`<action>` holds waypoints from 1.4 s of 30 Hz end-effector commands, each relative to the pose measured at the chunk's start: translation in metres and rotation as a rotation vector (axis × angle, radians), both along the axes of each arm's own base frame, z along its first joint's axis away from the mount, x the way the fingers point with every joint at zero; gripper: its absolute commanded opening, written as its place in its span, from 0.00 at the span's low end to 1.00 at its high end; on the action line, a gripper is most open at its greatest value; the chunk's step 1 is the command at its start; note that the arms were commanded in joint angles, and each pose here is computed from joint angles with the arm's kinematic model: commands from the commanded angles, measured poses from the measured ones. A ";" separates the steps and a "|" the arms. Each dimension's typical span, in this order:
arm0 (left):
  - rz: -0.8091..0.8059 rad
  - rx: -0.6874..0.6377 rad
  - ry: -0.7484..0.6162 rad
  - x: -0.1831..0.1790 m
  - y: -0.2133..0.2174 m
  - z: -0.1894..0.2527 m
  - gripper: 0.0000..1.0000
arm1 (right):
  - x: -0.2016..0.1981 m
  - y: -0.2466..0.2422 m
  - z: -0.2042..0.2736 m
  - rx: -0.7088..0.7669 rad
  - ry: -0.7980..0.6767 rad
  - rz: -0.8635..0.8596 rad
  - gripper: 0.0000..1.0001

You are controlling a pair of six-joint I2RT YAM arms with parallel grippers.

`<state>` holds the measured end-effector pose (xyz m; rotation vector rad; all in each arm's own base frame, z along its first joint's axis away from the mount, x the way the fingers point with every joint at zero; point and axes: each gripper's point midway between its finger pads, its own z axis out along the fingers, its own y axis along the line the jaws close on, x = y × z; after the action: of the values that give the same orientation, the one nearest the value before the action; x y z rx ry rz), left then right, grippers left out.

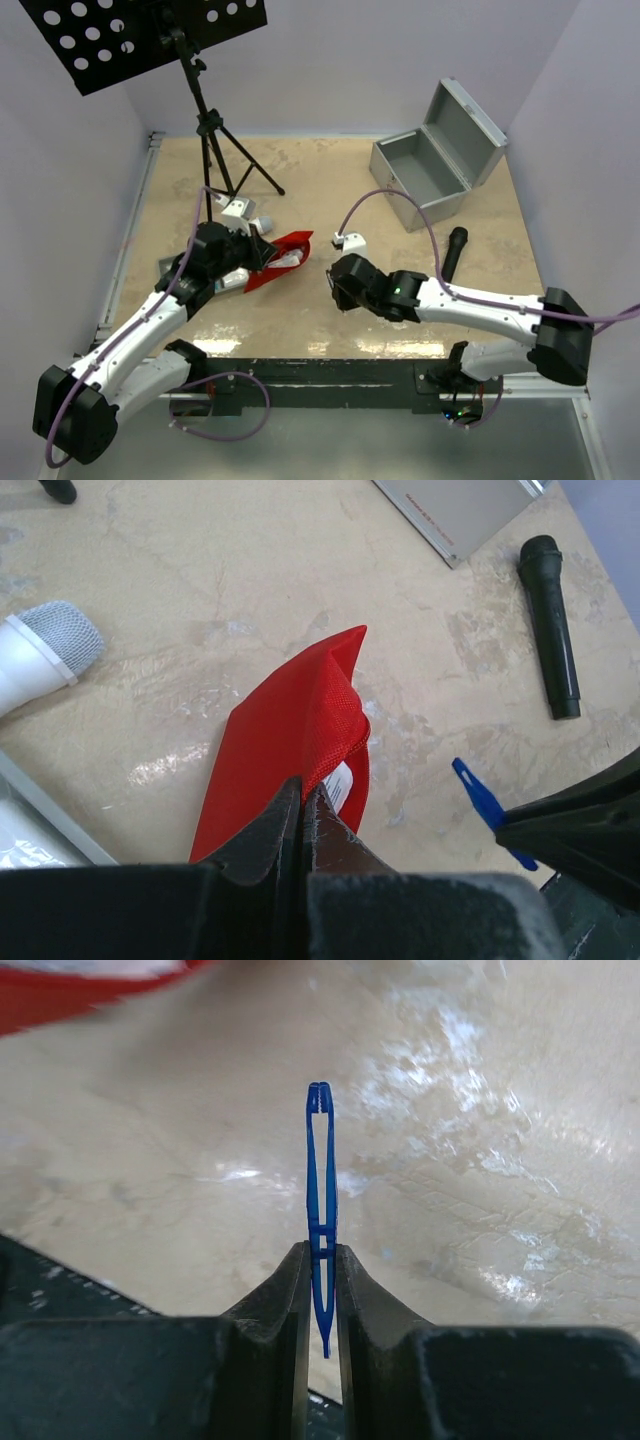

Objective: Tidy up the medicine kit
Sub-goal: Pick up the medical item at the center of the board, then place the medical item at the medicine pouch.

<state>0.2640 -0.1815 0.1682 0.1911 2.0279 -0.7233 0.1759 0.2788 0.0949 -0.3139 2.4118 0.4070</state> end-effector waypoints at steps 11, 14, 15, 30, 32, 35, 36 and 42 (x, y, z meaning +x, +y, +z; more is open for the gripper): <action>-0.302 -0.184 -0.118 -0.016 -0.048 0.044 0.00 | 0.002 0.033 0.113 0.100 -0.158 0.263 0.00; -0.389 -0.196 -0.142 -0.025 -0.056 0.048 0.00 | 0.003 0.031 0.117 0.080 -0.196 0.311 0.00; -0.427 -0.195 -0.147 -0.029 -0.059 0.049 0.00 | 0.002 0.031 0.120 0.074 -0.214 0.334 0.00; -0.647 -0.154 -0.103 -0.046 -0.073 0.051 0.00 | -0.023 0.041 0.162 -0.031 -0.375 0.658 0.00; -0.659 -0.162 -0.106 -0.047 -0.074 0.054 0.00 | -0.021 0.044 0.159 -0.060 -0.394 0.669 0.00; -0.661 -0.150 -0.113 -0.046 -0.074 0.059 0.00 | -0.017 0.043 0.152 -0.152 -0.427 0.689 0.00; -0.662 -0.145 -0.131 -0.043 -0.074 0.065 0.00 | -0.012 0.039 0.145 -0.215 -0.434 0.674 0.00; -0.680 -0.124 -0.106 -0.044 -0.073 0.072 0.00 | 0.006 0.032 0.149 -0.310 -0.506 0.633 0.00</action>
<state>0.2182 -0.2525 0.2157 0.7851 1.8786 -1.2237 0.1644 0.3181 0.2152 -1.2238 1.9177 0.2829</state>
